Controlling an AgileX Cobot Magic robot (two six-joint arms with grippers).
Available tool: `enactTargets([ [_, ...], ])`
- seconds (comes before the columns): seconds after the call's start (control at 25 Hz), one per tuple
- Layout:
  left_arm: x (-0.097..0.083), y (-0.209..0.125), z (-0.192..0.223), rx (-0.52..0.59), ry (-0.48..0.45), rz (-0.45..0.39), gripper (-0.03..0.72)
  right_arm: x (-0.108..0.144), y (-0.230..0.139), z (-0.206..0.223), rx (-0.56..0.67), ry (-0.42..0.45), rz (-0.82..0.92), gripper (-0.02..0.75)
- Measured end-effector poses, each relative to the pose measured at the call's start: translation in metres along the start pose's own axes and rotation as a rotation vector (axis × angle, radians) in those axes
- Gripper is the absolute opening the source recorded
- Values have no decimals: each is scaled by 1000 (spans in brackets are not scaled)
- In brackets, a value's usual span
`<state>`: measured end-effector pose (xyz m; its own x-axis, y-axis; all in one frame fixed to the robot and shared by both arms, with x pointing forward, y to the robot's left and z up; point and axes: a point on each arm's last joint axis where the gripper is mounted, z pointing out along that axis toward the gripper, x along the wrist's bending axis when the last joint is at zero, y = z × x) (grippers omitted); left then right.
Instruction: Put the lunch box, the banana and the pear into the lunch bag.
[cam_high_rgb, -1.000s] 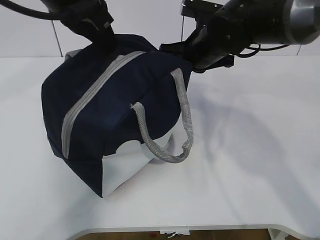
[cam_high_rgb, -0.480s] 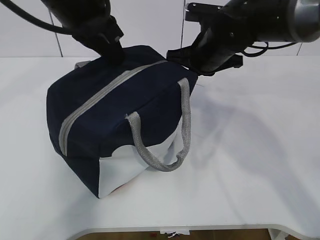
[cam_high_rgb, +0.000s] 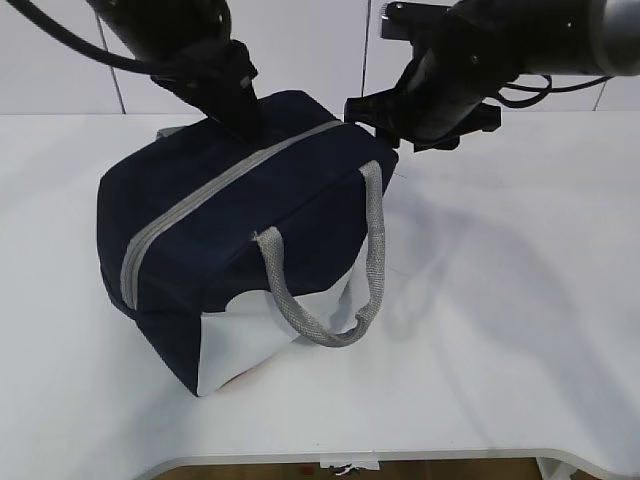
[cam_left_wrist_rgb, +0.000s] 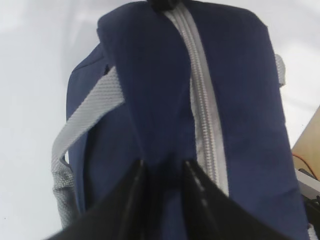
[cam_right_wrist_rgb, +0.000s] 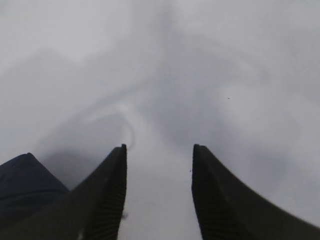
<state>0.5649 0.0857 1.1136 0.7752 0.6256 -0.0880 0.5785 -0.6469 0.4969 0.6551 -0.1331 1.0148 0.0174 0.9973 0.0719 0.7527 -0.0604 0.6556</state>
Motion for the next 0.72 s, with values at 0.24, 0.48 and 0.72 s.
enactTargets([
  [0.24, 3, -1, -1, -3, 5, -10, 428, -6, 9, -21, 36, -55, -64, 354],
  [0.48, 13, -4, -5, 8, 15, -36, 437, -6, 21, -48, 149, -75, -168, 354],
  [0.72, 25, 6, -39, -19, 84, -66, 435, -4, 28, -76, 300, -49, -216, 354],
])
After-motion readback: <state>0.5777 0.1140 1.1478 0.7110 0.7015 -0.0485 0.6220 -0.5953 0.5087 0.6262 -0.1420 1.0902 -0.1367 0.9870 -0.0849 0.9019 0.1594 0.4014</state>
